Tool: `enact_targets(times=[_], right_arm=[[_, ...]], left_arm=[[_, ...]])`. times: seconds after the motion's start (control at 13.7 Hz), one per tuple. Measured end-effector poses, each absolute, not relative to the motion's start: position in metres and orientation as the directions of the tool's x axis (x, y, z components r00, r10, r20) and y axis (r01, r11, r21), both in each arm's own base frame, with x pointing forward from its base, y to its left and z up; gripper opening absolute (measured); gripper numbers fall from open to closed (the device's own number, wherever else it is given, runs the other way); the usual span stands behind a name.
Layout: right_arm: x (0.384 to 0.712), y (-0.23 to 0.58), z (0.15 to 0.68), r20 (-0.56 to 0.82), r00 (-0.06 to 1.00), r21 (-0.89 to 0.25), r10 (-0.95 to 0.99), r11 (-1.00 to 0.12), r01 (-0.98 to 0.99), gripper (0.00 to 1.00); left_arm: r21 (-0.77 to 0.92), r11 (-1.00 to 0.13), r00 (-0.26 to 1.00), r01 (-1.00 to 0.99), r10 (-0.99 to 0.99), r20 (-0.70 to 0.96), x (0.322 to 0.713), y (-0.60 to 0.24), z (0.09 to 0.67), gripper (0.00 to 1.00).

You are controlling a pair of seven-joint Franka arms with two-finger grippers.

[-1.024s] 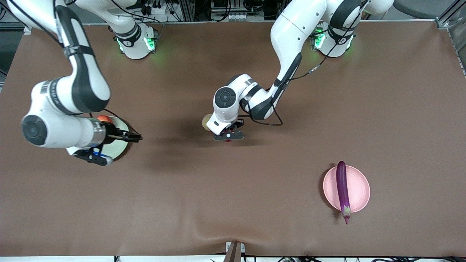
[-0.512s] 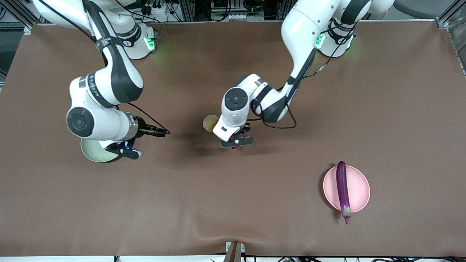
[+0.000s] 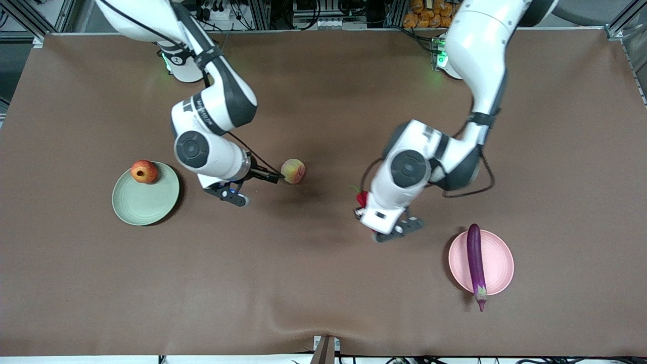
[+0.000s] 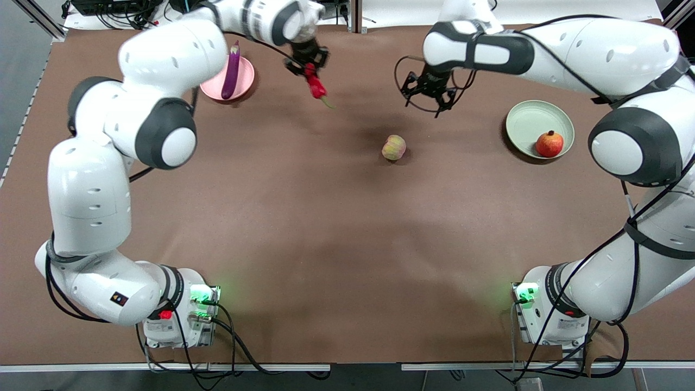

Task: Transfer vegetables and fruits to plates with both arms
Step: 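Grasp the peach with the right gripper while the left gripper carries pepper, then place the pepper on the pink plate while the right gripper places peach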

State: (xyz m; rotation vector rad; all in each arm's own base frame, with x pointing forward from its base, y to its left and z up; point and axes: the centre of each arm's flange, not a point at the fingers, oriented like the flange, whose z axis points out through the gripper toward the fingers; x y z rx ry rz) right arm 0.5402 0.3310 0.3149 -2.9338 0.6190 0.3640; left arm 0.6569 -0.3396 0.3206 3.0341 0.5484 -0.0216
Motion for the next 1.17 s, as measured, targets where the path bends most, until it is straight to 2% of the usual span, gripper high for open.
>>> enact_targets(times=[0.29, 0.59, 0.95, 1.02, 1.17], right_arm=[[0.509, 0.381, 0.286, -0.232, 0.888, -0.071, -0.398, -0.903, -0.423, 1.00], [0.499, 0.395, 0.241, -0.232, 0.883, -0.049, -0.408, -0.902, -0.430, 1.00], [0.495, 0.397, 0.210, -0.212, 0.885, -0.030, -0.414, -0.903, -0.429, 1.00], [0.495, 0.396, 0.206, -0.204, 0.886, -0.036, -0.417, -0.901, -0.433, 0.93], [0.498, 0.394, 0.206, -0.198, 0.882, -0.038, -0.427, -0.896, -0.443, 0.70]], left_arm=[[0.014, -0.906, 0.906, 0.424, 0.424, 0.015, 0.711, -0.201, 0.319, 0.30], [-0.004, -0.909, 0.908, 0.416, 0.415, 0.054, 0.737, -0.080, 0.322, 0.30], [-0.052, -0.957, 0.953, 0.284, 0.276, 0.124, 0.747, -0.027, 0.317, 0.30], [-0.060, -0.962, 0.957, 0.267, 0.257, 0.137, 0.749, -0.025, 0.311, 0.30], [-0.072, -0.979, 0.972, 0.192, 0.180, 0.151, 0.752, -0.020, 0.293, 0.30]])
